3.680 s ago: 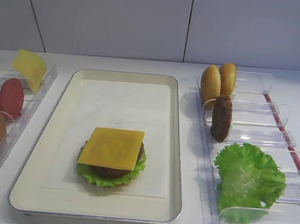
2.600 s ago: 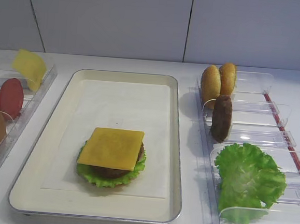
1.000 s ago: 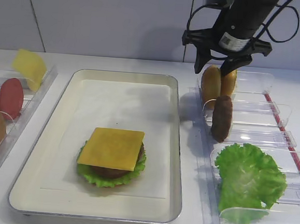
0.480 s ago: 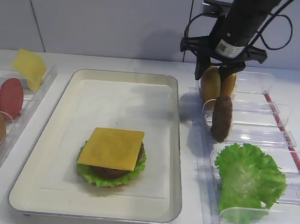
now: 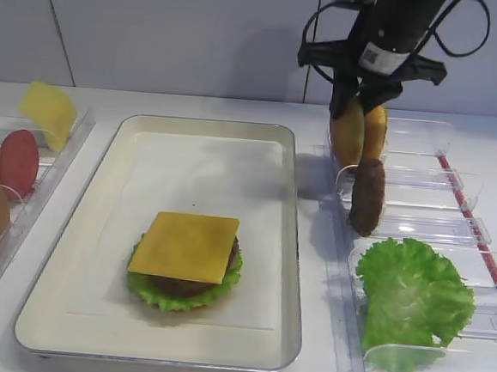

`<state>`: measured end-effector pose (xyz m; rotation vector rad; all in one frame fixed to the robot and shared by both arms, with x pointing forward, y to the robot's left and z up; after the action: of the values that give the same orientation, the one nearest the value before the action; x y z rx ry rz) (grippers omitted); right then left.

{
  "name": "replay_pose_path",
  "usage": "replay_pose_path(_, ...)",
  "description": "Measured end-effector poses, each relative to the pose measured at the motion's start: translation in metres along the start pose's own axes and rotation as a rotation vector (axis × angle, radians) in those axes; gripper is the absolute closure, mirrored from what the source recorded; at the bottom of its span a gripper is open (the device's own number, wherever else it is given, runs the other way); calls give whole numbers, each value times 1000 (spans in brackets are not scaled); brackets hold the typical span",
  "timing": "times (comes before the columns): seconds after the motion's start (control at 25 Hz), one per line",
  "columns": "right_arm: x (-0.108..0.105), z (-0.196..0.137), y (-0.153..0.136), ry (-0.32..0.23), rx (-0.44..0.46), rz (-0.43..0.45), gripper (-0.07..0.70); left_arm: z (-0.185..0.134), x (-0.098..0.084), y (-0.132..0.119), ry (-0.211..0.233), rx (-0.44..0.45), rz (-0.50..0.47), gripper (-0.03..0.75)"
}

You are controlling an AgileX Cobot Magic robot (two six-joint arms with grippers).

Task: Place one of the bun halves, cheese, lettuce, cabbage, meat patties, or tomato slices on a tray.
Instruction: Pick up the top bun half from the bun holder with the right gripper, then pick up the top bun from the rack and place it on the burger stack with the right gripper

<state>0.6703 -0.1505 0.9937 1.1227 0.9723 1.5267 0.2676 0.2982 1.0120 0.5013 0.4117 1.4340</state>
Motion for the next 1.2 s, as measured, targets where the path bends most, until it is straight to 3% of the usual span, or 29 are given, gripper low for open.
replay_pose_path(0.24, 13, 21, 42, 18, -96, 40, 402, 0, 0, 0, 0, 0, 0, 547)
replay_pose_path(0.44, 40, 17, 66, 35, -107, 223, 405, 0, 0, 0, 0, 0, 0, 547)
replay_pose_path(0.56, 56, 6, 85, 74, -112, 335, 405, 0, 0, 0, 0, 0, 0, 547)
replay_pose_path(0.8, 63, -45, 99, 165, -44, 454, 405, 0, 0, 0, 0, 0, 0, 547)
replay_pose_path(0.96, 73, -91, 97, 202, 23, 624, 406, 0, 0, 0, 0, 0, 0, 547)
replay_pose_path(1.12, 84, -120, 100, 186, -46, 830, 409, 0, 0, 0, 0, 0, 0, 547)
replay_pose_path(1.2, 90, -127, 100, 150, -83, 946, 409, 0, 0, 0, 0, 0, 0, 547)
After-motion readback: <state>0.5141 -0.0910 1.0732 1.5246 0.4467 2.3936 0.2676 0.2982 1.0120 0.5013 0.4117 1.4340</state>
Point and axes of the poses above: a point on each arm's last joint axis where the gripper is mounted, y pointing back along that axis away from the gripper, x along the wrist's bending axis when the last joint is at zero, z = x × y, the point moved 5 cm from there along -y, pointing out along that axis toward the gripper, and after that the axes turned 2 degrees about -y, right-handed, at the moved point
